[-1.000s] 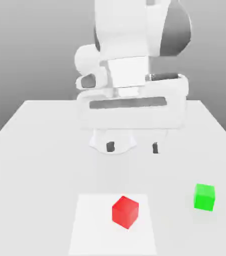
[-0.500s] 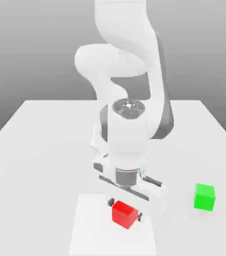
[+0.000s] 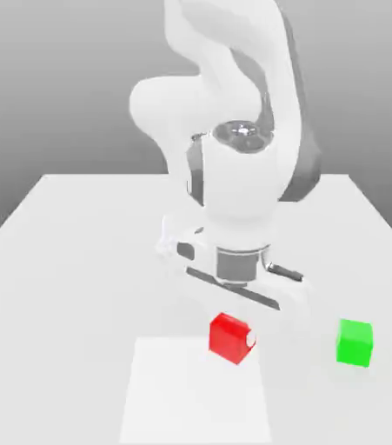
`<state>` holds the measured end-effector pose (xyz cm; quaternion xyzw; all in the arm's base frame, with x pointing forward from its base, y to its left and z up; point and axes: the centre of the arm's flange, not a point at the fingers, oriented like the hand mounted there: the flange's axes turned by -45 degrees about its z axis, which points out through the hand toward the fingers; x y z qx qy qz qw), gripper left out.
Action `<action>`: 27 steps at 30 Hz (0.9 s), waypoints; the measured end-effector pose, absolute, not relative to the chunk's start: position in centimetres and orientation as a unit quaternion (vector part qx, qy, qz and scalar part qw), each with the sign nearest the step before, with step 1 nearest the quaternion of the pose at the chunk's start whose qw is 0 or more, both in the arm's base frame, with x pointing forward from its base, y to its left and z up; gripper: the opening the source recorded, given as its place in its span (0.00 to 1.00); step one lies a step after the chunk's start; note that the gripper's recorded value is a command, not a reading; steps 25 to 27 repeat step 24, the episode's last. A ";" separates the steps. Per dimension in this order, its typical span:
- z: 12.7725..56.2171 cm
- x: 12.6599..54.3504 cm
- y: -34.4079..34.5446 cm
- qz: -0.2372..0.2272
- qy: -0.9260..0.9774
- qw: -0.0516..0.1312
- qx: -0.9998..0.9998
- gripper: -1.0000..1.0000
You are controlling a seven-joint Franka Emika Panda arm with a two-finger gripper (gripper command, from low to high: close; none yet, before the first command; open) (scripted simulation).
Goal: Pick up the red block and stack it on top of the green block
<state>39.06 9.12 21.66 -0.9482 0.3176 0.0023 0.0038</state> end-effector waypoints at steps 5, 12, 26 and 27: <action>22.6 37.7 15.2 0.004 0.346 0.005 -0.938 0.00; 24.0 34.2 23.0 0.003 0.386 0.003 -0.923 0.00; 18.7 32.5 26.1 -0.001 0.416 0.001 -0.909 1.00; 18.7 32.5 26.1 -0.001 0.416 0.001 -0.909 1.00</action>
